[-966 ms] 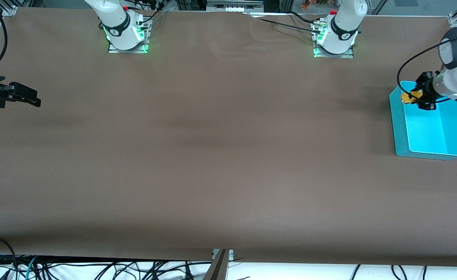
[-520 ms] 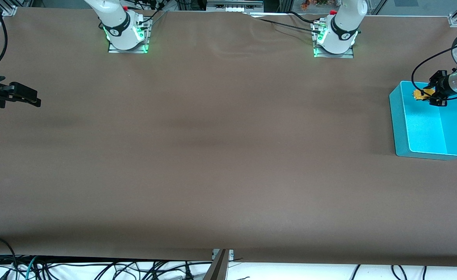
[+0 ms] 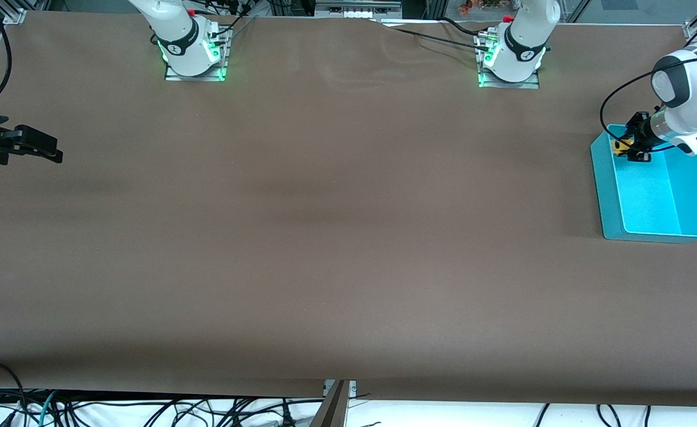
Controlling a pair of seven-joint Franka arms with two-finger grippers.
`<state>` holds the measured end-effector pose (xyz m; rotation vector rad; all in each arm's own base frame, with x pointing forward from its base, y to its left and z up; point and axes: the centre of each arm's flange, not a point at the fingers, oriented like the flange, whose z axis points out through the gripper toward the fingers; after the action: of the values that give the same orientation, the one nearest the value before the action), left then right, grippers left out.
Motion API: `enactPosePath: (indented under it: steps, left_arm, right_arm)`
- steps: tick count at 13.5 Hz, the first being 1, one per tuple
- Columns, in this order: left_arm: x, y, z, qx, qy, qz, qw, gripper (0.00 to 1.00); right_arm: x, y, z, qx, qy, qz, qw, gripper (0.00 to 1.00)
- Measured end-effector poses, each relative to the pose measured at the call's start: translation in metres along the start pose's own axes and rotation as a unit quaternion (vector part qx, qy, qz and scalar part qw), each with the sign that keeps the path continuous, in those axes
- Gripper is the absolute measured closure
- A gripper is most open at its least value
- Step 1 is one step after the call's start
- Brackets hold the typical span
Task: Wind and store yellow beetle car
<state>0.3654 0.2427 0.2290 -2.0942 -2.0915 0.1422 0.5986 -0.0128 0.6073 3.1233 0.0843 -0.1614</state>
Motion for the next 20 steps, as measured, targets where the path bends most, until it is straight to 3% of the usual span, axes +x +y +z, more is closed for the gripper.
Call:
enactPosePath:
  steps: [10,11,16,20]
  left_arm:
    - [-0.022,0.007,0.016,-0.013,0.005,-0.007,1.000,0.53]
    - [-0.022,0.008,0.017,-0.017,0.006,-0.007,1.000,0.48]
    - [-0.011,0.026,-0.003,-0.041,0.021,-0.008,0.999,0.00]
    - [0.000,0.060,-0.069,-0.029,0.031,0.003,0.999,0.00]
  right_arm:
    - [0.000,0.000,0.000,0.000,0.000,0.000,1.000,0.00]
    - [0.000,0.000,0.000,0.000,0.000,0.000,1.000,0.00]
    - [0.000,0.000,0.000,0.000,0.000,0.001,1.000,0.00]
    - [0.000,0.000,0.000,0.000,0.000,0.000,1.000,0.00]
